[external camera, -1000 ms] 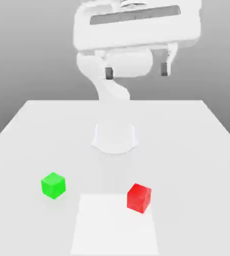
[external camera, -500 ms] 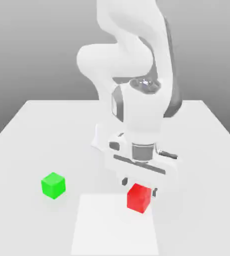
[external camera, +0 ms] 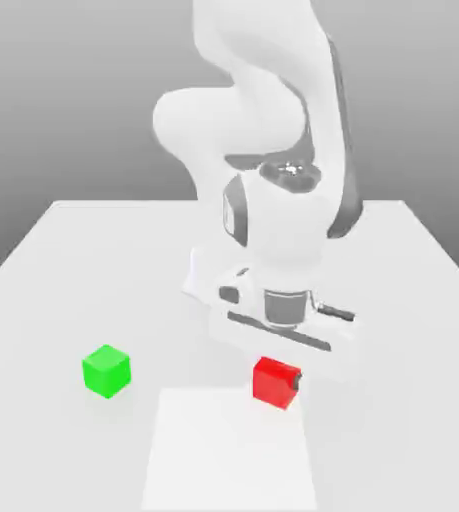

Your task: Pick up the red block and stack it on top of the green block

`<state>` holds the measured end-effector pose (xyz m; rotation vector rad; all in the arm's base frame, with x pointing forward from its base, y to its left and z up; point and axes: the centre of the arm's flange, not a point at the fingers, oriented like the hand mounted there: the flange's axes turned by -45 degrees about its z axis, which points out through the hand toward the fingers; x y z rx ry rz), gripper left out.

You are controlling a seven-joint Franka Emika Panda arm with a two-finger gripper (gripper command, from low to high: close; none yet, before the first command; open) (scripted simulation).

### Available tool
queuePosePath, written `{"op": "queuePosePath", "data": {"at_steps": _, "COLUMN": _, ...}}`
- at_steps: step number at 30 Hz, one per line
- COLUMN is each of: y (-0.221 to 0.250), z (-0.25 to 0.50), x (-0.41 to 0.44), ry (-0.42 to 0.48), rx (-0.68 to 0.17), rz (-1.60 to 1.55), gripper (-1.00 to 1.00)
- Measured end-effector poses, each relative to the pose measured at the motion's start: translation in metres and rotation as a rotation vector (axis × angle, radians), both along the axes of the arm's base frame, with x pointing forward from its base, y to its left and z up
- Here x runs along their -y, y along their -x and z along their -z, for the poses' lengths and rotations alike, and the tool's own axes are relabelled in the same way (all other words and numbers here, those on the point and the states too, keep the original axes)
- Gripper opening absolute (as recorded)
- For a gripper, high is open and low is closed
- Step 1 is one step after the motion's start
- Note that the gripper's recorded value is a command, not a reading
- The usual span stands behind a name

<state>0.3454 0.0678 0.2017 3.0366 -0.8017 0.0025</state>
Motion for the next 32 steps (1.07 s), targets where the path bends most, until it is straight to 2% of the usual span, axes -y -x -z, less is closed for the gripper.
{"op": "queuePosePath", "data": {"at_steps": 9, "y": 0.005, "z": -0.031, "x": 0.120, "ry": 0.021, "rx": 0.007, "rz": 0.057, "gripper": -1.00}}
{"op": "queuePosePath", "data": {"at_steps": 19, "y": 0.064, "z": -0.044, "x": 0.243, "ry": 0.002, "rx": 0.000, "rz": 0.122, "gripper": -1.00}}
{"op": "queuePosePath", "data": {"at_steps": 29, "y": 0.070, "z": 0.017, "x": 0.252, "ry": -0.005, "rx": 0.001, "rz": 0.125, "gripper": -1.00}}
{"op": "queuePosePath", "data": {"at_steps": 30, "y": 0.070, "z": 0.021, "x": 0.252, "ry": -0.003, "rx": 0.000, "rz": 0.124, "gripper": 1.00}}
{"op": "queuePosePath", "data": {"at_steps": 32, "y": 0.070, "z": 0.021, "x": 0.250, "ry": -0.003, "rx": 0.000, "rz": 0.120, "gripper": 1.00}}
